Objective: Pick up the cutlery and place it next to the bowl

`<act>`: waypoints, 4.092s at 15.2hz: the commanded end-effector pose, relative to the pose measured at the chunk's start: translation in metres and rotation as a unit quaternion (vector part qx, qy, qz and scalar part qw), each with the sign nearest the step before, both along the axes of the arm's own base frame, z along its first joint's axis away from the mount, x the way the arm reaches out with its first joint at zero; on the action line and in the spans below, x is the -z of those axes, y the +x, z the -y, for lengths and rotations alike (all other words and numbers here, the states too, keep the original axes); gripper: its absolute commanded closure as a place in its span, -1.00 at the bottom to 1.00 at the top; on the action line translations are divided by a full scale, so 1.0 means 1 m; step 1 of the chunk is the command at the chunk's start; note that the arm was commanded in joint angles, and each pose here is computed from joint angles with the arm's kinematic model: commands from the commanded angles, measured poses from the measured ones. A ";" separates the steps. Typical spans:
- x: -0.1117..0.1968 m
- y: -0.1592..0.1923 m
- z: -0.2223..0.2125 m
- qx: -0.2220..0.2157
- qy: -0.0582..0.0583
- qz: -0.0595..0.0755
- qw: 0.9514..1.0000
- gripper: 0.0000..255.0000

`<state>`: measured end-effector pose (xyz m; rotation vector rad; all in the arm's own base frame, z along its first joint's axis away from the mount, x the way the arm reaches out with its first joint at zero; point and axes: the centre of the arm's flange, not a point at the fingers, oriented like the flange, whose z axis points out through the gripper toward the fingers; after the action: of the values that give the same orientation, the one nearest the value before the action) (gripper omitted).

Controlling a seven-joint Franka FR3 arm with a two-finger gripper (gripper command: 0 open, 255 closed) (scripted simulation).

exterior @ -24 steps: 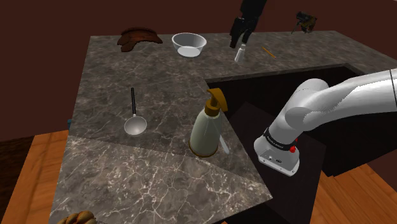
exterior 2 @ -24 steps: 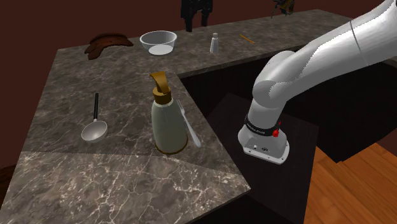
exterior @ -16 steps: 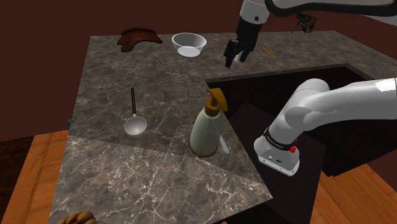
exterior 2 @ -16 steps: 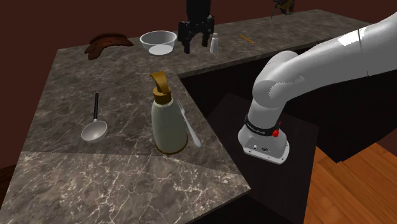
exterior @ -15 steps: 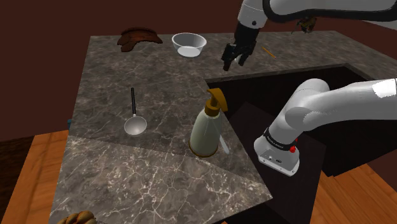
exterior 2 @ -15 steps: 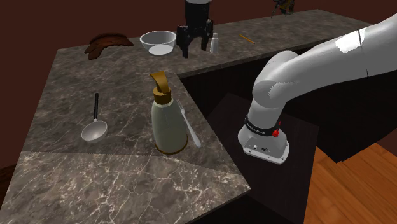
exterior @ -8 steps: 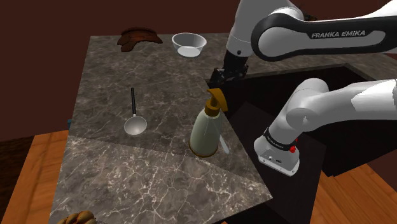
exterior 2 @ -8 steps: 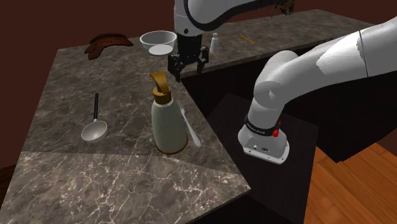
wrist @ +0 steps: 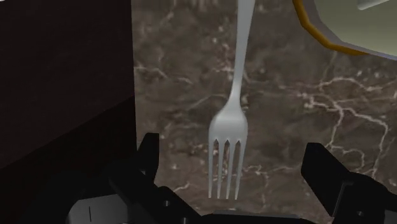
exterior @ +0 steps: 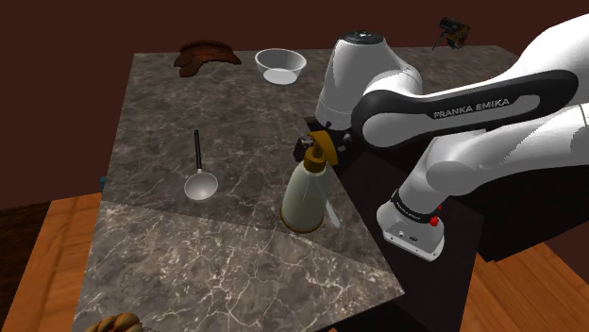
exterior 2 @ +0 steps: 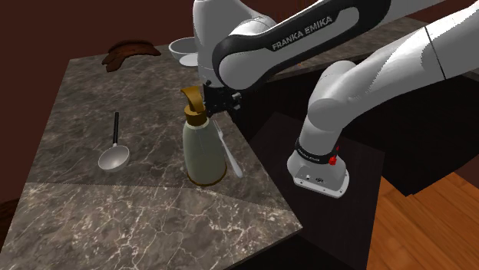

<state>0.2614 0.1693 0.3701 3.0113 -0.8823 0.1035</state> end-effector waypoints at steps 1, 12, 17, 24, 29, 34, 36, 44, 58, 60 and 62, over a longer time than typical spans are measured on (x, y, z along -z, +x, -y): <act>0.013 0.002 -0.004 0.007 0.001 0.001 1.000 -1.00; 0.042 0.004 -0.003 0.007 0.001 0.001 1.000 -1.00; 0.042 0.004 -0.003 0.007 0.001 0.001 1.000 1.00; 0.042 0.004 -0.004 0.007 0.001 0.001 1.000 1.00; 0.021 0.004 -0.003 0.007 0.001 0.001 1.000 1.00; -0.005 0.004 -0.003 0.007 0.001 0.001 1.000 1.00; -0.016 0.004 -0.003 0.007 0.001 0.001 1.000 1.00; -0.058 0.004 -0.003 0.007 0.001 0.001 1.000 1.00; -0.112 0.041 0.010 0.007 0.001 0.001 1.000 1.00; -0.112 0.066 0.020 0.007 0.001 0.001 1.000 1.00; -0.112 0.090 0.029 0.007 0.001 0.001 1.000 1.00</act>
<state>0.3368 0.1447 0.4811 3.0049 -0.9055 0.1050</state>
